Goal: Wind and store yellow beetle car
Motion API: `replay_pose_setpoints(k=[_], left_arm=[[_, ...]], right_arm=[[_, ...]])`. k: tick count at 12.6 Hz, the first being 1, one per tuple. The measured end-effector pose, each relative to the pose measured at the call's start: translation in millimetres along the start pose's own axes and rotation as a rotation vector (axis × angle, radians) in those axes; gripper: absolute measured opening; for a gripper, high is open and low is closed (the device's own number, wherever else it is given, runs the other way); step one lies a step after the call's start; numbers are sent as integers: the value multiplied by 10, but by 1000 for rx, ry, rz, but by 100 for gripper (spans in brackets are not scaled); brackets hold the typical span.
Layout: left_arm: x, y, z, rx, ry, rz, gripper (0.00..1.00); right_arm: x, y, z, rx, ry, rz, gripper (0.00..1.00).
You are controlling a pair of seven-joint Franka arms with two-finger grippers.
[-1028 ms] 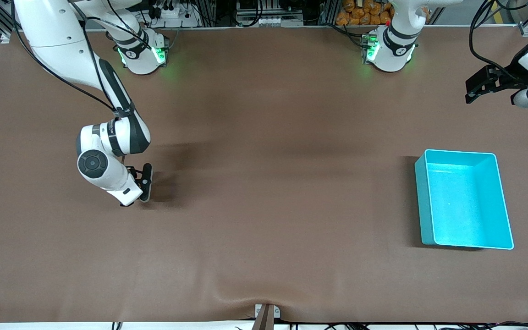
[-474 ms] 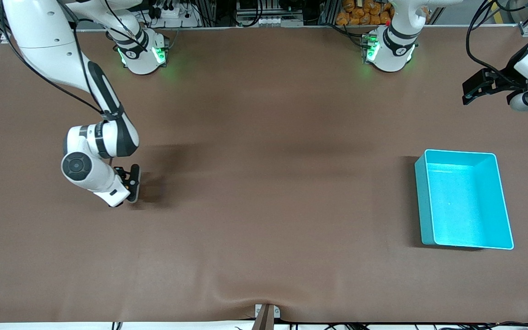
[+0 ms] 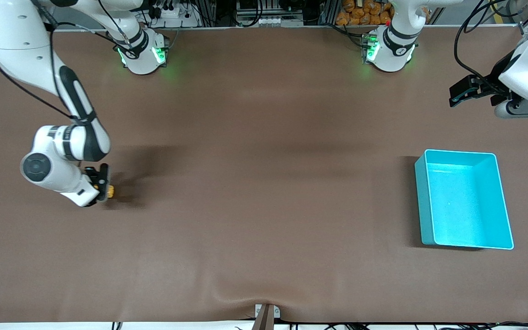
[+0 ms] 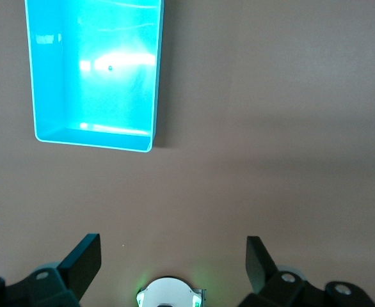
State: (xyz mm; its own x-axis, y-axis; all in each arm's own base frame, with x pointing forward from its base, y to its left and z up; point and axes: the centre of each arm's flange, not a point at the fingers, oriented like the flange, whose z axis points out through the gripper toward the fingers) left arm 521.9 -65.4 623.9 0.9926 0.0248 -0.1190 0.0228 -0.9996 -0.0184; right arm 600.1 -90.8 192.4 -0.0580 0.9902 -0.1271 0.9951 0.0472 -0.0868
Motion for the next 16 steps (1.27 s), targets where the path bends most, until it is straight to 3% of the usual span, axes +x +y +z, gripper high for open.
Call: replay_pose_setpoints(k=[3, 9, 16], left_arm=[[9, -17, 113, 3, -25, -20, 100], [7, -49, 111, 3, -21, -91, 100], [22, -44, 133, 2, -18, -118, 100]], right_arm=[[-665, -142, 97, -8, 6, -41, 43], [-1483, -333, 222, -11, 11, 28, 43], [-1772, -378, 264, -14, 10, 66, 43]])
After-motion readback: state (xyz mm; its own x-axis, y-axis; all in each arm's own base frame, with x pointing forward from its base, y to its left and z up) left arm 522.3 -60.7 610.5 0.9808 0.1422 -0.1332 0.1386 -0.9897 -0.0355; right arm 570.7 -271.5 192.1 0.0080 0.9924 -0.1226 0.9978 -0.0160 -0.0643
